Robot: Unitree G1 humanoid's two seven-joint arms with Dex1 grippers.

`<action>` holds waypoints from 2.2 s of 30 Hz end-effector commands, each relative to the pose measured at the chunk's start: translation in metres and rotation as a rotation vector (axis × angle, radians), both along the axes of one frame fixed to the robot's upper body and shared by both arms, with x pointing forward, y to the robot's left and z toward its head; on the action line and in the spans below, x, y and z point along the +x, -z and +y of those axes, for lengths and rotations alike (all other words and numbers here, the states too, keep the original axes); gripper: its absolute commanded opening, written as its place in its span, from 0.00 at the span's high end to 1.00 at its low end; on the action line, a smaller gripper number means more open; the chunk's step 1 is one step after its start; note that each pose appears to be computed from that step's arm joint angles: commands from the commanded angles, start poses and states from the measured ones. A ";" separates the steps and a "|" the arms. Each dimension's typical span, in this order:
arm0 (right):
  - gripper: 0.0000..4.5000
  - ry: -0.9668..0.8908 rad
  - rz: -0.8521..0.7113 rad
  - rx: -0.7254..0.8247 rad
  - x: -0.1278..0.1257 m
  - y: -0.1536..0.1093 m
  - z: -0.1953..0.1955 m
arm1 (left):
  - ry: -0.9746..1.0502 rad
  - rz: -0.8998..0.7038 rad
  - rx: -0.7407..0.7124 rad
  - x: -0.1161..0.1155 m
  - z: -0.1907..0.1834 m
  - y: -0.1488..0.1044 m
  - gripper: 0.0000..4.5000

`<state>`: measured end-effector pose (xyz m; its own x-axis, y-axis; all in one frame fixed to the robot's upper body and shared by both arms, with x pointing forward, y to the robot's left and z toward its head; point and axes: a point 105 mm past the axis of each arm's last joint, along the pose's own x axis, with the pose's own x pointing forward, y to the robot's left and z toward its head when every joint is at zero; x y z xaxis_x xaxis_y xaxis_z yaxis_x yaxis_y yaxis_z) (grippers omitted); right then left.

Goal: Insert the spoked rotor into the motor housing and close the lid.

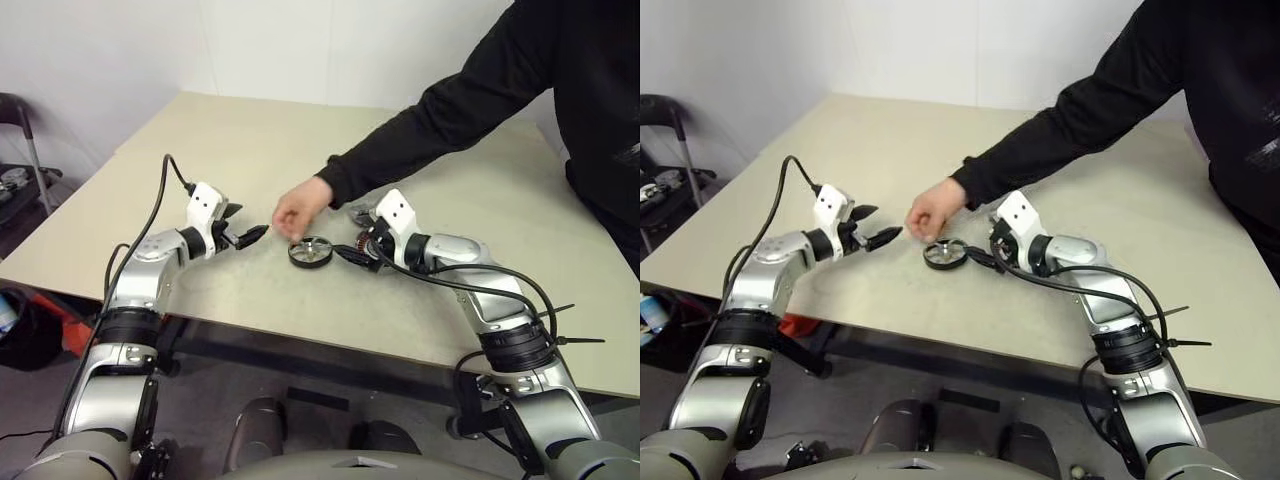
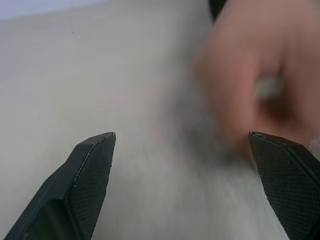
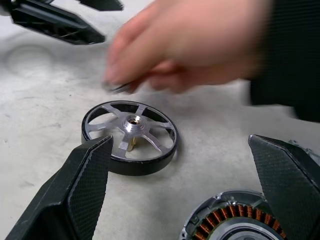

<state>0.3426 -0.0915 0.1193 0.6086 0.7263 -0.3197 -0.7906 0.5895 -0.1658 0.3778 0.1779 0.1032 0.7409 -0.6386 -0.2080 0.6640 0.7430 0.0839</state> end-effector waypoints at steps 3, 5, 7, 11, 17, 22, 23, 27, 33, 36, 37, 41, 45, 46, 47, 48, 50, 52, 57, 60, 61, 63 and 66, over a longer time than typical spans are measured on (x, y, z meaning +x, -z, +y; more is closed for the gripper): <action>0.01 -0.026 -0.043 0.009 -0.003 -0.012 0.002 | -0.007 -0.052 0.033 -0.002 0.015 -0.017 0.00; 0.01 -0.018 -0.039 0.005 -0.002 -0.012 -0.001 | -0.017 -0.054 0.038 -0.001 0.018 -0.017 0.00; 0.01 -0.015 -0.039 0.003 -0.003 -0.013 -0.005 | -0.024 -0.056 0.034 -0.001 0.019 -0.017 0.00; 0.01 -0.006 -0.039 -0.012 -0.006 -0.013 -0.012 | -0.019 -0.055 0.027 0.000 0.012 -0.014 0.00; 0.01 0.041 -0.026 -0.035 -0.013 -0.010 -0.031 | 0.001 -0.056 0.015 0.001 0.001 -0.012 0.00; 0.01 0.080 -0.002 -0.049 -0.029 -0.005 -0.049 | 0.022 -0.054 0.014 0.002 -0.006 -0.010 0.00; 0.01 0.091 0.003 -0.048 -0.033 -0.005 -0.053 | 0.025 -0.053 0.014 0.002 -0.007 -0.010 0.00; 0.01 0.159 0.022 -0.078 -0.043 -0.004 -0.076 | 0.036 -0.054 0.015 0.002 -0.009 -0.010 0.00; 0.01 0.172 0.052 -0.111 -0.055 0.001 -0.087 | 0.048 -0.050 0.022 0.003 -0.012 -0.008 0.00; 0.01 0.122 0.038 -0.099 -0.058 -0.001 -0.078 | 0.057 -0.050 0.015 0.004 -0.017 -0.009 0.00; 0.01 0.103 0.030 -0.099 -0.058 -0.001 -0.075 | 0.064 -0.050 0.011 0.004 -0.019 -0.009 0.00; 0.01 0.058 0.008 -0.129 -0.057 0.001 -0.071 | 0.092 -0.046 0.014 0.003 -0.023 -0.010 0.00; 0.01 0.011 0.014 -0.150 -0.059 0.007 -0.064 | 0.163 -0.038 0.059 -0.005 -0.019 -0.010 0.00; 0.01 0.009 0.018 -0.153 -0.059 0.008 -0.063 | 0.192 -0.031 0.064 -0.010 -0.019 -0.009 0.00; 0.01 0.010 0.020 -0.156 -0.059 0.010 -0.063 | 0.228 -0.023 0.069 -0.016 -0.019 -0.009 0.00; 0.01 0.011 0.023 -0.158 -0.059 0.011 -0.063 | 0.268 -0.016 0.070 -0.023 -0.019 -0.008 0.00; 0.01 0.015 0.028 -0.159 -0.058 0.013 -0.063 | 0.374 0.015 0.064 -0.046 -0.021 -0.006 0.00; 0.01 0.020 0.032 -0.163 -0.057 0.014 -0.063 | 0.467 0.048 0.062 -0.069 -0.023 -0.004 0.00; 0.01 0.026 0.032 -0.165 -0.052 0.014 -0.064 | 0.517 0.098 0.066 -0.088 -0.028 0.006 0.00; 0.01 0.031 0.030 -0.167 -0.047 0.015 -0.067 | 0.491 0.088 0.101 -0.081 -0.038 0.019 0.00; 0.01 0.032 0.029 -0.167 -0.046 0.015 -0.067 | 0.483 0.085 0.103 -0.079 -0.041 0.021 0.00; 0.01 0.032 0.024 -0.166 -0.045 0.015 -0.067 | 0.480 0.076 0.124 -0.075 -0.047 0.025 0.00; 0.01 0.036 0.016 -0.165 -0.044 0.014 -0.067 | 0.468 0.076 0.156 -0.070 -0.053 0.031 0.00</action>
